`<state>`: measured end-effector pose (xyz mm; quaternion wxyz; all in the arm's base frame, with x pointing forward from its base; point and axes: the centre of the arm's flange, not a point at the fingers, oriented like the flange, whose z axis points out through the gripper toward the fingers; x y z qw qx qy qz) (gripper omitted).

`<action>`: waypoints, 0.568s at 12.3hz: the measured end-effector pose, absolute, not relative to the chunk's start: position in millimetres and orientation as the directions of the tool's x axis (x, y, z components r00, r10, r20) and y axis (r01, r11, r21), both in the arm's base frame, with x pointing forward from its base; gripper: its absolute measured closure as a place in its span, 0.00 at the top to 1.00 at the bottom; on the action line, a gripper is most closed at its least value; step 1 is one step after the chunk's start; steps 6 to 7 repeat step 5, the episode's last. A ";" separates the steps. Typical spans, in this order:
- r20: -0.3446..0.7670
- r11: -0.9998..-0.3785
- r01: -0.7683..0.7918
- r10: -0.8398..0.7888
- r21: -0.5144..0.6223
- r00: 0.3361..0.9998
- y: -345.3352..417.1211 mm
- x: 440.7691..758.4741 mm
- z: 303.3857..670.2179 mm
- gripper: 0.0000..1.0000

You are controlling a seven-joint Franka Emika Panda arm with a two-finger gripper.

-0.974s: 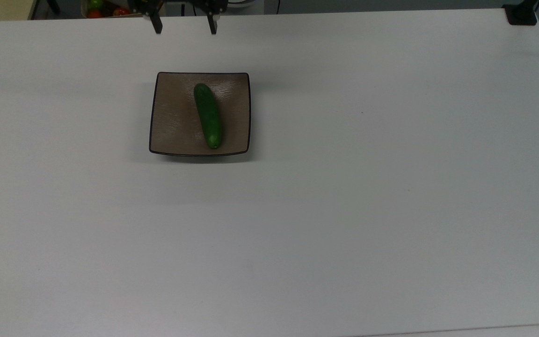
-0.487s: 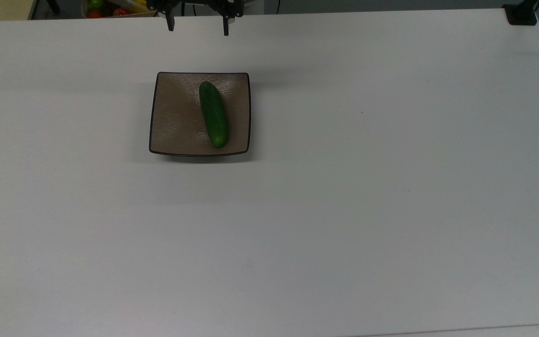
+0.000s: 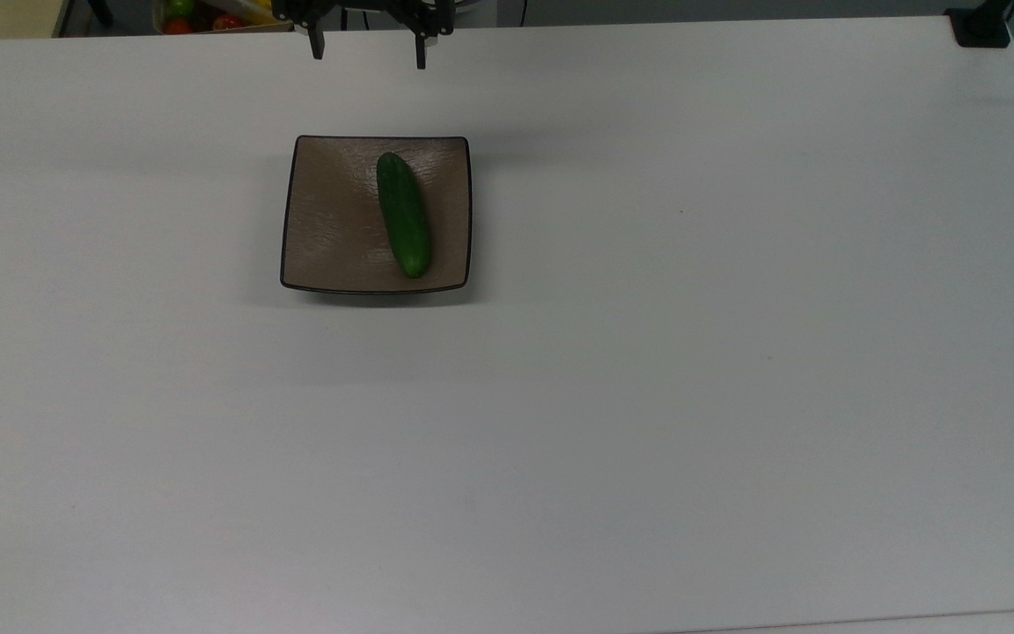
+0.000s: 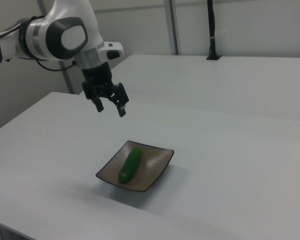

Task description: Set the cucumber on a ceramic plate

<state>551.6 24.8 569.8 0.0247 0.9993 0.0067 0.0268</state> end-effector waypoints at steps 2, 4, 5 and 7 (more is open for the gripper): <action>0.045 -0.999 0.015 0.018 0.051 0.999 26.6 553.3 565.5 1.00; 0.037 -0.999 0.019 0.020 0.051 0.999 28.4 555.0 561.0 1.00; 0.037 -0.999 0.018 0.020 0.051 0.999 28.4 555.3 560.8 1.00; 0.037 -0.999 0.018 0.020 0.051 0.999 28.4 555.3 560.8 1.00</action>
